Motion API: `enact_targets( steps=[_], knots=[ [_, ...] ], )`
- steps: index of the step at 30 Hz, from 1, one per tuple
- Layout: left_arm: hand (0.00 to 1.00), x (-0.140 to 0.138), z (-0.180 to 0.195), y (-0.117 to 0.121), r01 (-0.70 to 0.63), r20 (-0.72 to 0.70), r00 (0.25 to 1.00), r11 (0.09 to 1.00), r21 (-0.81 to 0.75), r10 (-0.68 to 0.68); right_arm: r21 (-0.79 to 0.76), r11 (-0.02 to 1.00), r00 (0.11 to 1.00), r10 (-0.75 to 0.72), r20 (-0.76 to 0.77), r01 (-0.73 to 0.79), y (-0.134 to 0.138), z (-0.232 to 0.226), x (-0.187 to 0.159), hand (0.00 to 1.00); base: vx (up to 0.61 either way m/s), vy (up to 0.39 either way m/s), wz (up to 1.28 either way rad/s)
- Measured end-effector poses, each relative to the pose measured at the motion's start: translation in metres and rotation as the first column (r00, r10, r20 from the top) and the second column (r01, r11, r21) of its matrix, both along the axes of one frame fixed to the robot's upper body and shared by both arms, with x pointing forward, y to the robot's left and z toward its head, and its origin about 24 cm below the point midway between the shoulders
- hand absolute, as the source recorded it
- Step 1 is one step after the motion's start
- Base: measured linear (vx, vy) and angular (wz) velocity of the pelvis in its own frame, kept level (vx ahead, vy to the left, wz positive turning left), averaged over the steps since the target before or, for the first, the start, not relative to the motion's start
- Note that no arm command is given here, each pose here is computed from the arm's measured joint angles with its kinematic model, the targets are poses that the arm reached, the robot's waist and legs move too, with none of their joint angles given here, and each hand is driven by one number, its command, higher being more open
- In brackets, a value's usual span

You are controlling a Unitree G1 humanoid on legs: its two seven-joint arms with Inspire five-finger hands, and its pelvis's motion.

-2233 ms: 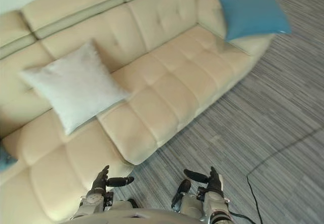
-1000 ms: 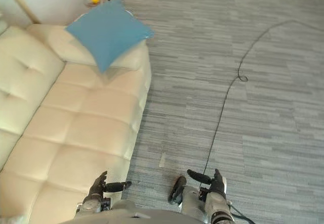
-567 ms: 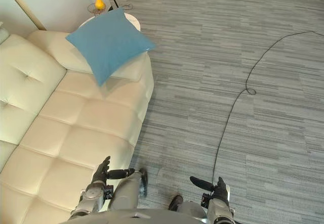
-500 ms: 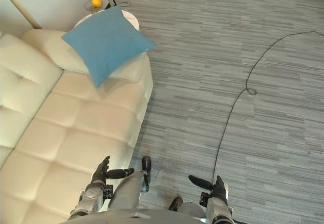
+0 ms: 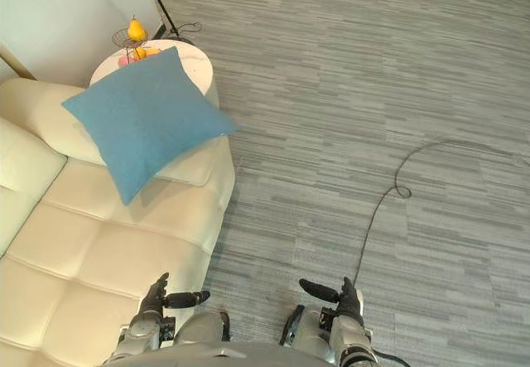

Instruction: Pick up cushions and gather them together orderly.

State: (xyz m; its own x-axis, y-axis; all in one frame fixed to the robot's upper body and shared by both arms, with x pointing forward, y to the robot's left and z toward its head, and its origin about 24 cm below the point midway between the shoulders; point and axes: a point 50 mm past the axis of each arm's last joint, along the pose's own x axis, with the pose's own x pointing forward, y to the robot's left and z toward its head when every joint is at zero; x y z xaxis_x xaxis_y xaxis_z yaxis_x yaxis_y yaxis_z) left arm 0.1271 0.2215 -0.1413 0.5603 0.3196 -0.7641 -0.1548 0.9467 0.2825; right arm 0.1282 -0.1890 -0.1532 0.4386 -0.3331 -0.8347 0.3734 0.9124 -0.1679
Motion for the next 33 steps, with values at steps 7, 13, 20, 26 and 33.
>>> enact_targets(
  steps=[7, 13, 20, 26, 33],
  knots=[
    [1.0, -0.002, -0.002, -0.006, 0.016, -0.015, 1.0, 1.0, -0.007, -0.016, -0.031, 1.0, 0.999, 0.006, 0.038, -0.004, -0.011, 0.006, 0.008, 1.0, 0.33, -0.222, 0.34],
    [1.0, -0.001, -0.004, -0.014, 0.041, -0.012, 0.999, 0.999, -0.031, -0.042, -0.07, 0.997, 1.0, -0.026, -0.006, 0.025, -0.028, 0.003, -0.01, 1.0, 0.22, -0.29, 0.39],
    [1.0, 0.01, 0.003, -0.011, 0.034, 0.044, 0.998, 0.999, -0.03, -0.033, -0.056, 0.996, 0.998, -0.07, -0.002, 0.07, -0.025, 0.001, -0.016, 1.0, 0.17, -0.081, 0.51],
    [1.0, 0.012, 0.006, 0.0, 0.038, 0.041, 0.998, 0.999, 0.011, -0.039, -0.003, 0.998, 0.998, -0.061, -0.013, 0.061, -0.005, -0.002, -0.014, 1.0, 0.28, 0.101, 0.18],
    [1.0, -0.005, -0.002, 0.002, 0.024, -0.027, 0.999, 1.0, 0.003, -0.024, -0.011, 1.0, 1.0, -0.03, 0.0, 0.03, -0.005, -0.001, -0.009, 1.0, 0.21, 0.082, -0.02]
  ],
)
